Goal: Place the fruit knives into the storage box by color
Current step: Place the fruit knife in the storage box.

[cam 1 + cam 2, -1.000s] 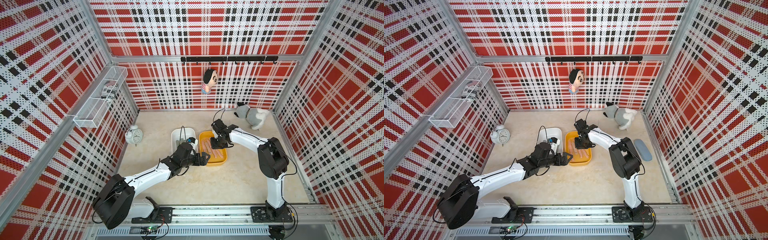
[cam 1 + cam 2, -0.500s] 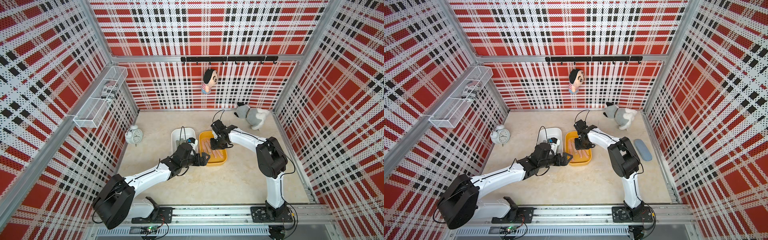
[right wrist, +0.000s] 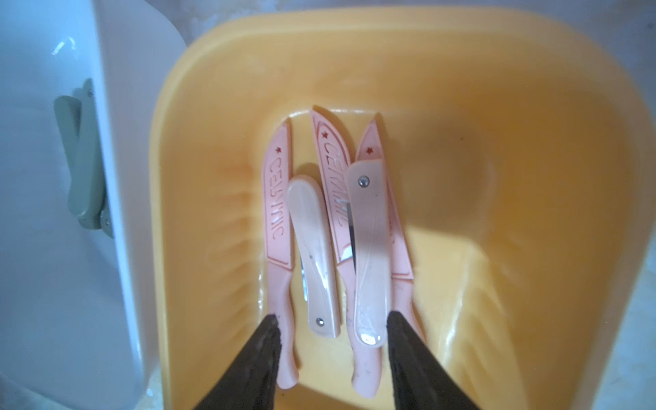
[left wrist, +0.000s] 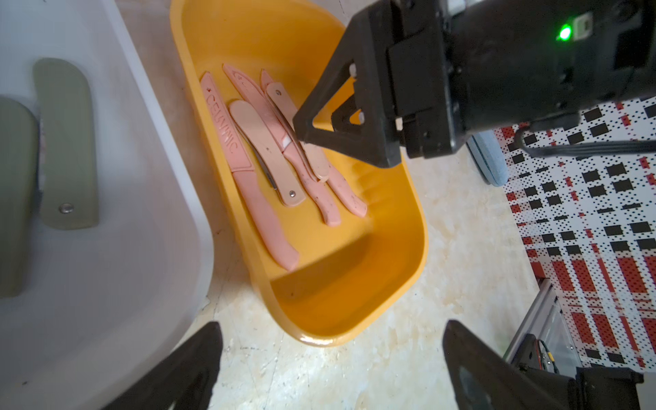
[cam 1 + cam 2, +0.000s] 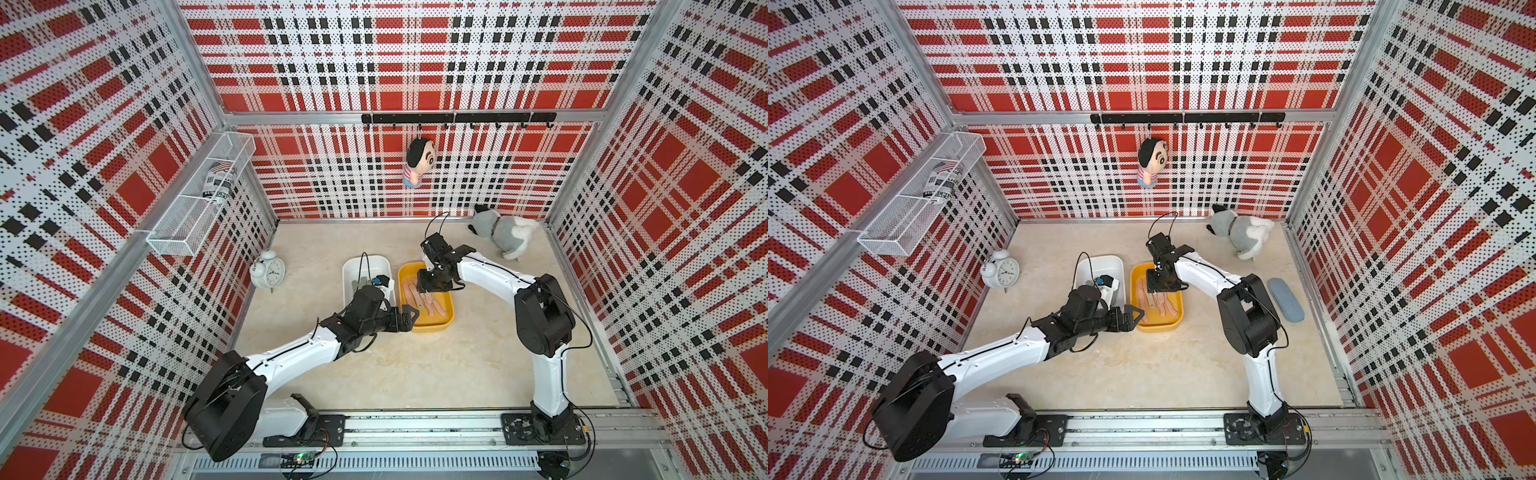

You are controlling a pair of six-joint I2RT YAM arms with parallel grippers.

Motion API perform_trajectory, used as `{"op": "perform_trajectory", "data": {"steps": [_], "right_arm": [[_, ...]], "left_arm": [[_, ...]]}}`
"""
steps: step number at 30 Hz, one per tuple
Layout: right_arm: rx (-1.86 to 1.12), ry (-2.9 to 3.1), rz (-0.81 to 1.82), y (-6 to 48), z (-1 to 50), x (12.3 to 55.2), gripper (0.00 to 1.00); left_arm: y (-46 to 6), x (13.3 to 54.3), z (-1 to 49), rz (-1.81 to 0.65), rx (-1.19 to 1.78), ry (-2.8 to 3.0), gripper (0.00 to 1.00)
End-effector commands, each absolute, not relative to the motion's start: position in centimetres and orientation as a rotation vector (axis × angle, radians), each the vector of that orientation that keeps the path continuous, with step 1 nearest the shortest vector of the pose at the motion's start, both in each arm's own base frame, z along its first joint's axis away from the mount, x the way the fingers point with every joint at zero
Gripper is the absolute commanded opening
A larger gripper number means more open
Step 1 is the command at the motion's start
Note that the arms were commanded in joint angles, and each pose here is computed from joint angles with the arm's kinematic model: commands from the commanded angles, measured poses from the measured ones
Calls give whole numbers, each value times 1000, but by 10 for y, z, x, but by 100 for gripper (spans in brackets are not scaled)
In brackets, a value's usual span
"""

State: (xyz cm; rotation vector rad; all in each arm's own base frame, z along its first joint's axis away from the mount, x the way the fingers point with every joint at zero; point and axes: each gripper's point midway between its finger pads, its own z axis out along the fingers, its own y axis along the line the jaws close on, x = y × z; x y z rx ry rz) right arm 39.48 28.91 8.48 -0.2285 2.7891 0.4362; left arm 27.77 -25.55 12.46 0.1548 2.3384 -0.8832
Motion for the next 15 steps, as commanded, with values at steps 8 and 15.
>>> {"op": "perform_trajectory", "data": {"steps": [8, 15], "right_arm": [[-192, 2630, 305, 251, 173, 406, 59], [-99, 2682, 272, 213, 139, 402, 62]], "left_arm": [[-269, 303, 178, -919, 201, 2221, 98], [-302, 306, 190, -1003, 263, 2192, 98]]}}
